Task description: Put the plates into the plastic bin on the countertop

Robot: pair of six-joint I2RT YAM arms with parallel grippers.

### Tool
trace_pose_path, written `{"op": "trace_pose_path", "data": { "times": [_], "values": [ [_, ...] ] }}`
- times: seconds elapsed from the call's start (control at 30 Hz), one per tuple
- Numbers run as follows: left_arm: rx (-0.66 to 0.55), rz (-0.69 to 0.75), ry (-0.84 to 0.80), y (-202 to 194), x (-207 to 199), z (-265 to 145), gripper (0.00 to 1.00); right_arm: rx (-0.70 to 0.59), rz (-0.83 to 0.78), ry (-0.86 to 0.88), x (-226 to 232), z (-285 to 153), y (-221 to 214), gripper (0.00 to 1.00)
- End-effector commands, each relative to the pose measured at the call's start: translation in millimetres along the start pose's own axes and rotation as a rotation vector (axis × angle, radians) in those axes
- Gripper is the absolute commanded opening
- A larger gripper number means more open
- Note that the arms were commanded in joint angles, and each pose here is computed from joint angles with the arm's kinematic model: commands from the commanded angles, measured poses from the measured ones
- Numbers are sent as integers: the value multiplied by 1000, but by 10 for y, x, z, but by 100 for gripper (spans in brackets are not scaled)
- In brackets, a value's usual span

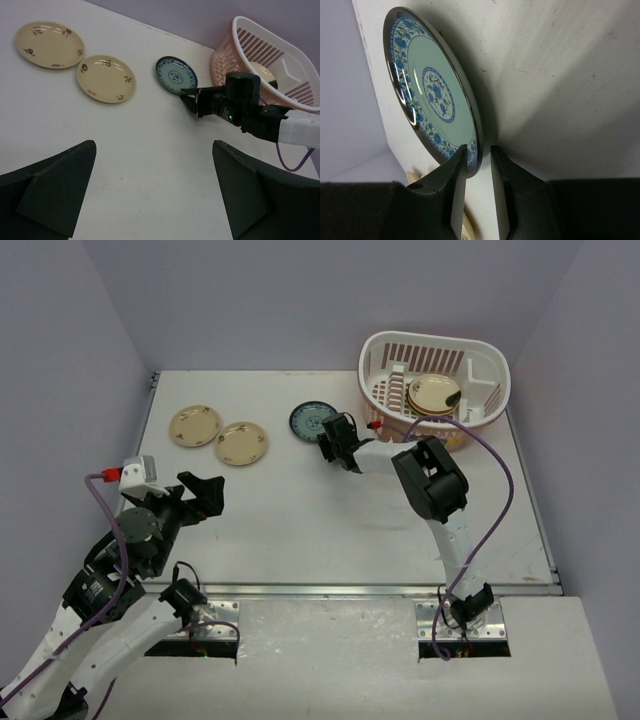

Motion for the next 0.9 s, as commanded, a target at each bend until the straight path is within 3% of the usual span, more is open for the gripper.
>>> {"op": "trace_pose_path", "data": {
  "times": [0.0, 0.1, 0.17, 0.23, 0.4, 0.6, 0.7, 0.87],
  "values": [
    [-34, -12, -29, 56, -32, 1, 100, -15, -76, -296, -740, 229, -67, 29],
    [-33, -10, -33, 54, -32, -1, 100, -14, -67, -303, -729, 272, -79, 27],
    [-34, -11, -36, 57, -33, -5, 100, -7, -64, -302, -728, 255, -91, 4],
    [-34, -12, -36, 56, -32, -6, 100, 1, -60, -294, -760, 216, -113, 0],
    [-37, -12, -34, 59, -27, -8, 100, 60, -53, -125, -665, -108, -187, 0],
    [-51, -23, -29, 75, -8, -32, 100, 204, -124, 226, -272, -752, -203, 0],
    [-55, -25, -19, 76, 2, -32, 100, 232, -235, 362, -24, -1115, -111, 0],
    [-57, -29, -2, 78, 11, -28, 100, 203, -273, 528, 349, -1684, 303, 0]
  ]
}}
Point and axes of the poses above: each gripper's point midway between its finger pads, its own z axis out along the fingers, its own x axis along the line the jaws close on, y = z × x, the point moved 9 cm from there along -z, back along the fingers, and after that the axes turned 7 degrees about -z, right-handed, at the moved point
